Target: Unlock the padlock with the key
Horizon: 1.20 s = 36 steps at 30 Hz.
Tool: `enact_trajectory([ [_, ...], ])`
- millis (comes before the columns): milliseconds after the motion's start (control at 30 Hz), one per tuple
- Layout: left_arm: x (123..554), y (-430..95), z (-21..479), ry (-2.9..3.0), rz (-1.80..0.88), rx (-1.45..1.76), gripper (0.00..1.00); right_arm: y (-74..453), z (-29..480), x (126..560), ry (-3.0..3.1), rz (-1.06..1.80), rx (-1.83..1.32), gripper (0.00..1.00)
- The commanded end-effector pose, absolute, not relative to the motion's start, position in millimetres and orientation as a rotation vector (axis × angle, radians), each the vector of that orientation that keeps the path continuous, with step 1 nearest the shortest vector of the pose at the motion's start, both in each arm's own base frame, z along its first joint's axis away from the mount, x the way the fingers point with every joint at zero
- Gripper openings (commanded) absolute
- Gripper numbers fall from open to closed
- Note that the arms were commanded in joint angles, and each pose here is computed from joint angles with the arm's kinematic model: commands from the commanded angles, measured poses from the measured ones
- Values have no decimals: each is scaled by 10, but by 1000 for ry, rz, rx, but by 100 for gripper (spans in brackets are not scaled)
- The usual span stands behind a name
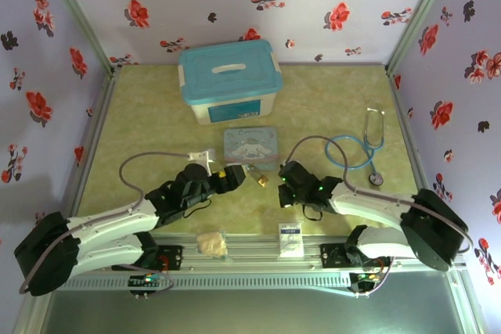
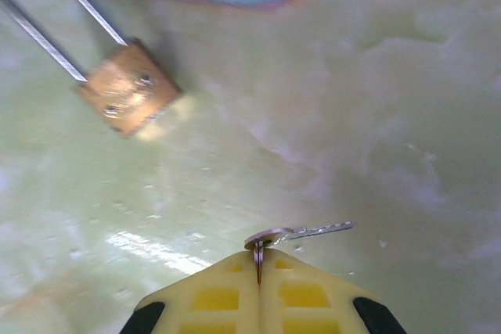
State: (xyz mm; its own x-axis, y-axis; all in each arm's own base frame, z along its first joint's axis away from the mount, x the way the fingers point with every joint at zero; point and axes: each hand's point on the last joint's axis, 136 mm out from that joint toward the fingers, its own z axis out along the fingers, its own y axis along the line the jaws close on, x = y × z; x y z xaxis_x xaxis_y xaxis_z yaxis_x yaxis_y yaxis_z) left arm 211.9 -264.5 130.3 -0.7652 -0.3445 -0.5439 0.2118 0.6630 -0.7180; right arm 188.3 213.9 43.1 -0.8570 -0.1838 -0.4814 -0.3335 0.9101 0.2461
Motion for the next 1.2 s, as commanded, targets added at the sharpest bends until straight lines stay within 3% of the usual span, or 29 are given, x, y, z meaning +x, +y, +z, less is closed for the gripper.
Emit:
enact_trajectory([
  [0,2162,-2839,1459,2156,-1125,-112,95,2227,564,1812,2550,550,-479,0],
  [133,2154,-3013,1417,2187,-1144,-109,93,2221,699,1721,2520,600,-554,0],
  [233,2144,-3124,1401,2183,-1262,-210,86,2314,898,1620,2461,718,-622,0],
  [467,2033,-3405,1856,2074,-1487,-256,83,2556,1456,1390,2200,1058,-728,0],
  [667,2002,-3463,1858,2104,-1498,-234,77,2686,1670,1300,2093,1140,-819,0],
  [967,1820,-3635,1770,2198,-1534,-99,68,2806,1660,1298,2105,1037,-922,0],
  [1167,1748,-3552,1543,2261,-1487,-98,41,2816,1654,1385,2095,983,-888,0],
])
